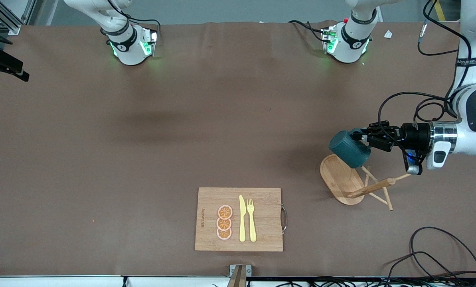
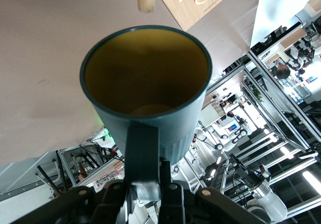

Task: Pass cup and hang on rack
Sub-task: 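Slide the mug handle onto a rack peg with the left gripper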

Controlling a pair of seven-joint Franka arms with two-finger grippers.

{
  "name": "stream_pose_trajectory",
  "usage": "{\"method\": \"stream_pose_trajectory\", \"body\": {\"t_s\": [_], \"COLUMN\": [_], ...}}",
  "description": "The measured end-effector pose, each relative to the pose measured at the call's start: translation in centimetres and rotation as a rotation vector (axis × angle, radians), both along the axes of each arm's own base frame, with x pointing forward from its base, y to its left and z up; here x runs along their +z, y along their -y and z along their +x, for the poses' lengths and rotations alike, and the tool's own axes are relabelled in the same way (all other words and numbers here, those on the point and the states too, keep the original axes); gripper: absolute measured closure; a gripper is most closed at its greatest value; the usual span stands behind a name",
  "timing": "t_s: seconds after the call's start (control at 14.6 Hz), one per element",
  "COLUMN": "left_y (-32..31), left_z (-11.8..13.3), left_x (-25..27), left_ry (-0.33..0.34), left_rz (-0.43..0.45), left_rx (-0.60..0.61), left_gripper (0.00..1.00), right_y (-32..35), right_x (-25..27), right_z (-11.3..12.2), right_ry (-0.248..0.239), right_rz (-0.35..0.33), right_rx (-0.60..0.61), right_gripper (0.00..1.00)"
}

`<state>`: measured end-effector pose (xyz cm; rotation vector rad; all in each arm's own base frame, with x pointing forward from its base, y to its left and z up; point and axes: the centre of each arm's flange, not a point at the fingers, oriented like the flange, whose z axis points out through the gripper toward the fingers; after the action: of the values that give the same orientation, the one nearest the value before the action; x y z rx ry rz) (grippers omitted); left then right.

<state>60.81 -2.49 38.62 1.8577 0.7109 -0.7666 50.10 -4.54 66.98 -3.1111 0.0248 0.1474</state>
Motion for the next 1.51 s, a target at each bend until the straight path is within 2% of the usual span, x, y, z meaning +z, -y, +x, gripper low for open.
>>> {"method": "stream_pose_trajectory", "body": {"t_s": [1.51], "left_y": [-6.1], "left_z": [1.5], "left_x": [-4.2], "left_ry": [0.082], "left_rz": [-0.045], "left_rx": [0.044], "left_gripper": [0.79], "right_y": [-0.3], "right_x": [0.0], "right_z": [0.0], "right_ry": [-0.001], "right_rz": [-0.017], "right_rx": [0.004], "right_gripper": [0.00]}}
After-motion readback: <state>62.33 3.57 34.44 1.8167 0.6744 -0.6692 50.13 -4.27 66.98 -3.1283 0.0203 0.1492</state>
